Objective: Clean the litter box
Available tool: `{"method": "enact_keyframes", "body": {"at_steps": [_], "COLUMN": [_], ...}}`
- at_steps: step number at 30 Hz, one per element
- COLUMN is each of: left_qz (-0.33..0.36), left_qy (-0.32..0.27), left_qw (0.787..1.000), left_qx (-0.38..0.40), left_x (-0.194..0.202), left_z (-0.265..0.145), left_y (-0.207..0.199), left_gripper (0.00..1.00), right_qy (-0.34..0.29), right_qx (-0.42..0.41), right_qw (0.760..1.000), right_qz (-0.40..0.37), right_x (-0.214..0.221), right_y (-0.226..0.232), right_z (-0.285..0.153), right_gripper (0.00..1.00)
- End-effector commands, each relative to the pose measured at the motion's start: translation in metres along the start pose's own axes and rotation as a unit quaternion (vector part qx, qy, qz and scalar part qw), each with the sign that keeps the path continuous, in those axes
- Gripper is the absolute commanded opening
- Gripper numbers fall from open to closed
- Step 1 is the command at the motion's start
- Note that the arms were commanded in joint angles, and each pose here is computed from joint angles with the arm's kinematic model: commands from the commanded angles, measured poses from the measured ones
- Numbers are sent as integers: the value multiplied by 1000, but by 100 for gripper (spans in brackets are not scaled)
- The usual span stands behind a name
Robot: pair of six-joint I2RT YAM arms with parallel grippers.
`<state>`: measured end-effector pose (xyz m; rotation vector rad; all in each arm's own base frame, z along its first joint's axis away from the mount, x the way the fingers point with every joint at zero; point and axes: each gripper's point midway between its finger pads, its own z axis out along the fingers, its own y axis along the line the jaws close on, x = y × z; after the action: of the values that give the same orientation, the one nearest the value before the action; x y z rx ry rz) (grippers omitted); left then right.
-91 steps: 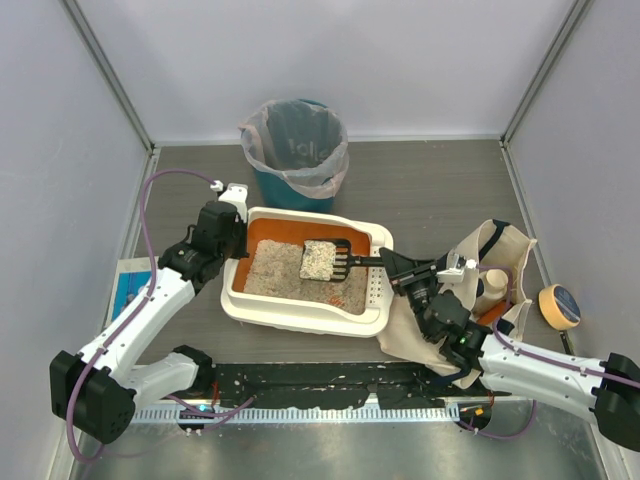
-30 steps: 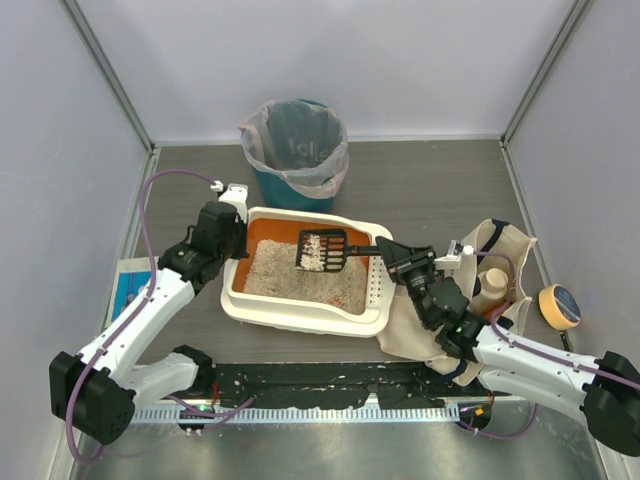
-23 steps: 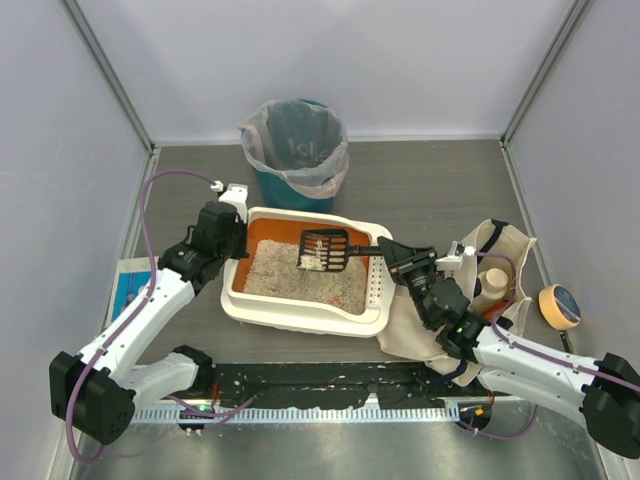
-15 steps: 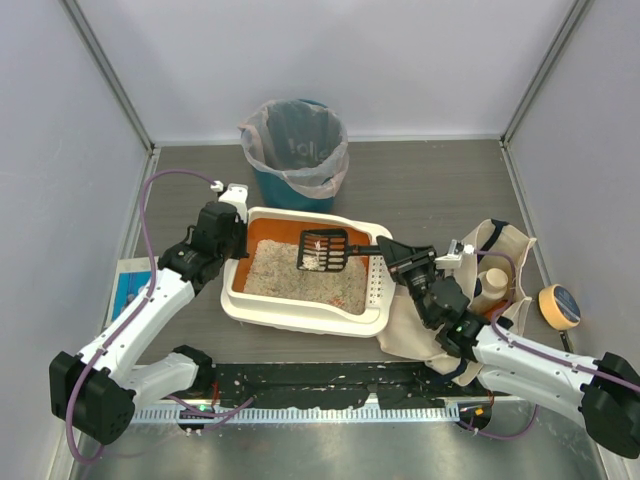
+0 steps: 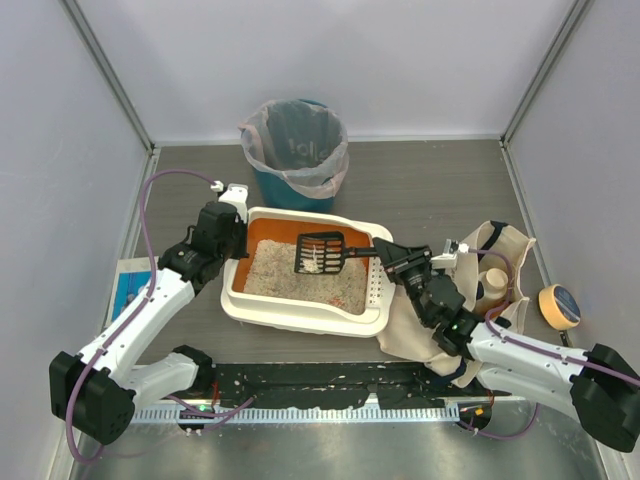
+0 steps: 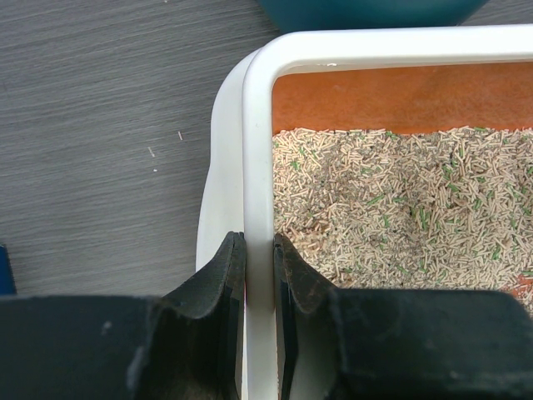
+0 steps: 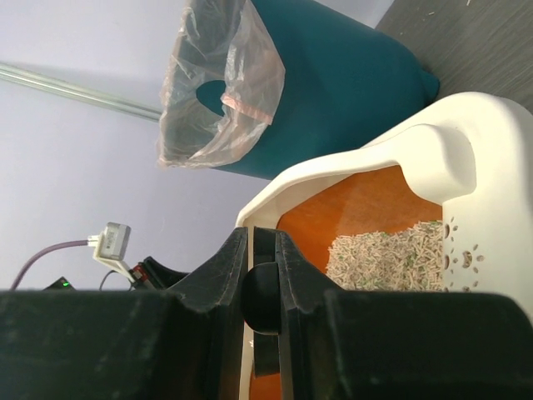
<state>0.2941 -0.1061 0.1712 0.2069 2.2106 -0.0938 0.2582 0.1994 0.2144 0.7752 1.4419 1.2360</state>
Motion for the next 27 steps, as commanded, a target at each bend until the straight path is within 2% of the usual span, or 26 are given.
{"method": "enact_keyframes", "body": {"at_steps": [1, 4, 7, 8, 9, 10, 11, 13, 14, 15, 18, 20, 21, 22, 23, 25, 26, 27], "left_qz": [10, 11, 10, 10, 11, 11, 11, 11, 10, 10, 11, 11, 10, 11, 11, 11, 12, 12], "left_qy": [1, 2, 2, 2, 3, 3, 5, 3, 2, 1, 5, 4, 3, 2, 2, 3, 6, 6], "left_qw": [999, 999, 999, 999, 999, 999, 999, 999, 999, 999, 999, 999, 999, 999, 999, 999, 999, 999], "left_qx": [49, 49, 49, 49, 49, 50, 49, 49, 49, 49, 49, 49, 48, 49, 49, 51, 51, 50], "left_x": [3, 3, 3, 3, 4, 3, 4, 4, 3, 3, 4, 3, 4, 3, 3, 3, 5, 5], "left_z": [-4, -4, -3, -3, -3, -3, -3, -4, -4, -4, -3, -4, -4, -4, -4, -3, -3, -3], "left_y": [-21, -21, -21, -21, -21, -22, -21, -21, -21, -21, -21, -21, -21, -21, -21, -22, -22, -22], "left_gripper": [0, 0, 0, 0, 0, 0, 0, 0, 0, 0, 0, 0, 0, 0, 0, 0, 0, 0], "right_qy": [13, -26, 4, 19, 9, 0, -21, -22, 3, 20, -6, -28, -19, -2, 14, 2, -33, -41], "right_qx": [1, -20, -21, 7, 0, 7, -29, -48, -11, 1, -22, -26, -16, -22, 16, 17, -16, -27], "right_qw": [1000, 999, 1000, 1000, 1000, 1000, 998, 998, 1000, 999, 1000, 999, 1000, 1000, 999, 1000, 999, 999], "right_qz": [-10, 38, 4, -14, -3, 15, 48, 38, -14, -26, 17, 29, -2, -10, -35, -15, 22, 20], "right_x": [3, -13, -3, 4, 0, -3, -14, -15, -4, 2, -10, -18, -15, -11, -4, -9, -25, -27], "right_y": [16, 8, 24, 13, 18, 3, 17, 27, 12, 14, 27, 18, 14, 32, 17, 8, 22, 20], "right_z": [8, -2, 6, 7, 7, 2, -1, -1, 3, 6, 4, -2, -1, 4, 5, 1, -2, -5], "right_gripper": [1, 1, 1, 1, 1, 1, 1, 1, 1, 1, 1, 1, 1, 1, 1, 1, 1, 1]}}
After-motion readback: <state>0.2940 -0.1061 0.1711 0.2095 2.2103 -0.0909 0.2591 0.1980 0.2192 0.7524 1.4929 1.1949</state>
